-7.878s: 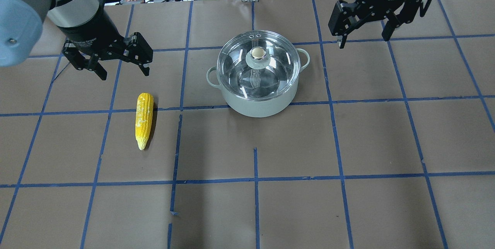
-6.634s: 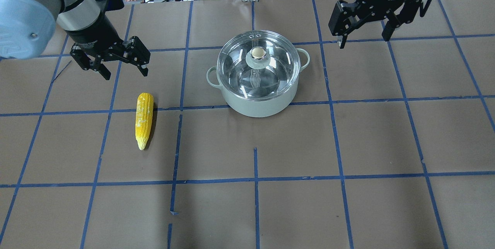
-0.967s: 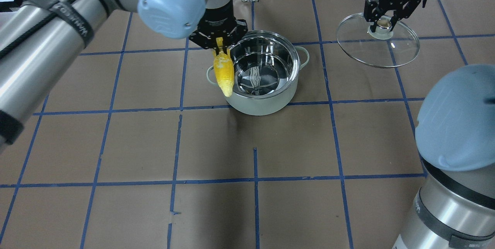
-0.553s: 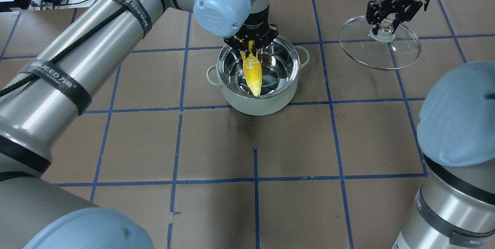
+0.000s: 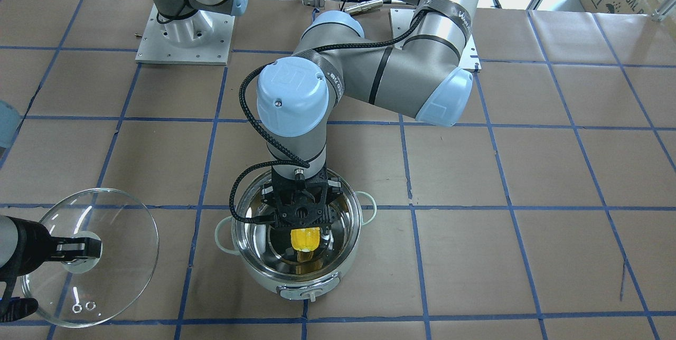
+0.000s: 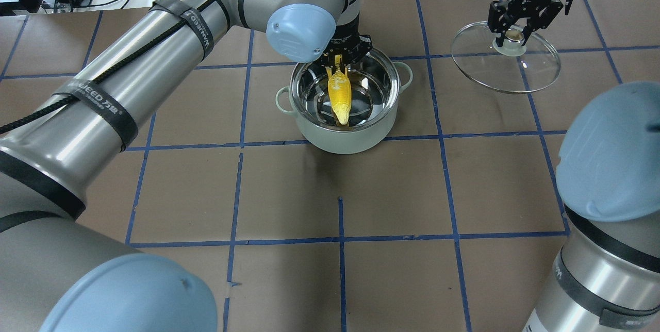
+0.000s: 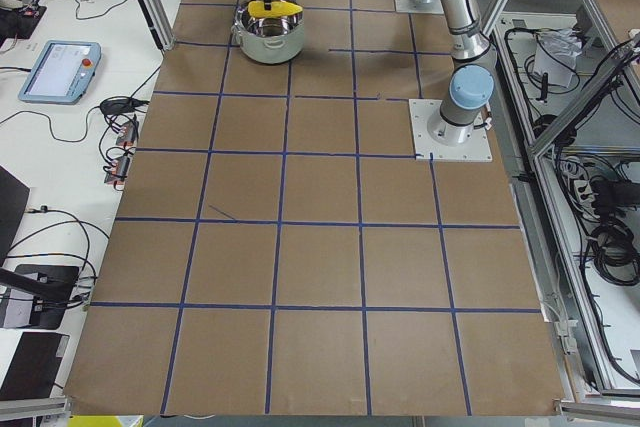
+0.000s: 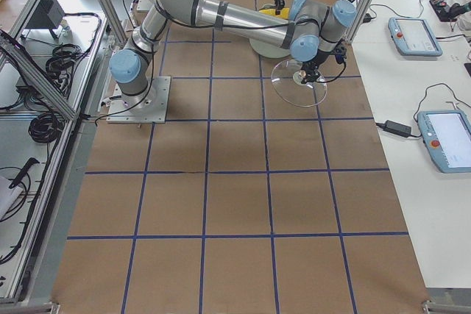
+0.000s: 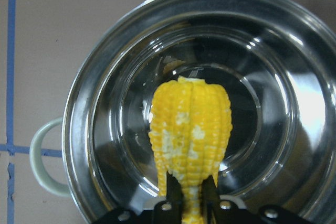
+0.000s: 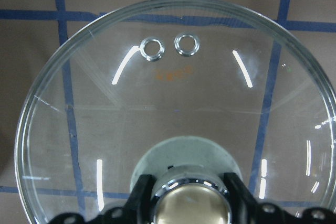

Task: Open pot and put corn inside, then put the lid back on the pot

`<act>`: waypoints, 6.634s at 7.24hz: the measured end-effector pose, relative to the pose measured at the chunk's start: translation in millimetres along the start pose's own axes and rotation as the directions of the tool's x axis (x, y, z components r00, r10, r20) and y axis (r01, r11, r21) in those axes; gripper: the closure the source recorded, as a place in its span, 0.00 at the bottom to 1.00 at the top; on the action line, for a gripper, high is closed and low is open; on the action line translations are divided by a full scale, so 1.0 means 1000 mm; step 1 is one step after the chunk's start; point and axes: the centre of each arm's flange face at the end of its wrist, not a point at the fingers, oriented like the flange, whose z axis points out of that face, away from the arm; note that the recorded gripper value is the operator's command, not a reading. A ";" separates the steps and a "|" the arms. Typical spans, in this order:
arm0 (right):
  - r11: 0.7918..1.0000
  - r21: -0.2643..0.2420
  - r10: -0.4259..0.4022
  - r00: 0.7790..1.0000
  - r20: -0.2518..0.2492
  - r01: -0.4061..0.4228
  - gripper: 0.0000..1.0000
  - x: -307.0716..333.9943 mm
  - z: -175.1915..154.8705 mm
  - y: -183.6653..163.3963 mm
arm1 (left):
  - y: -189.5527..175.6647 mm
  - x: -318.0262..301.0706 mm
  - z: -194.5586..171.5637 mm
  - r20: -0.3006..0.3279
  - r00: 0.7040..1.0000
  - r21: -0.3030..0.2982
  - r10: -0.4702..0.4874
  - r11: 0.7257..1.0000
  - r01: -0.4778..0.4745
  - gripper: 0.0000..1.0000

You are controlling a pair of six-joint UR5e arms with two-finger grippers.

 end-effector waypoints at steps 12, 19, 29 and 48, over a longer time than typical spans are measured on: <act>0.994 0.110 -0.019 0.999 -0.045 0.024 0.92 -0.119 -0.074 0.037 | -0.046 -0.176 -0.046 -0.069 0.995 -0.037 0.076 0.996 -0.079 0.00; 0.978 0.199 0.090 0.991 -0.099 -0.069 0.92 -0.382 -0.038 0.098 | 0.039 -0.315 -0.079 0.015 0.998 -0.088 0.059 0.994 -0.057 0.00; 0.959 0.252 0.146 0.988 -0.047 -0.130 0.92 -0.386 0.007 0.092 | 0.051 -0.327 -0.093 0.005 0.999 -0.168 0.033 0.985 -0.032 0.00; 0.972 0.193 0.136 0.991 -0.004 -0.133 0.91 -0.376 0.003 0.090 | 0.050 -0.327 -0.090 0.011 1.000 -0.173 0.027 0.985 -0.024 0.00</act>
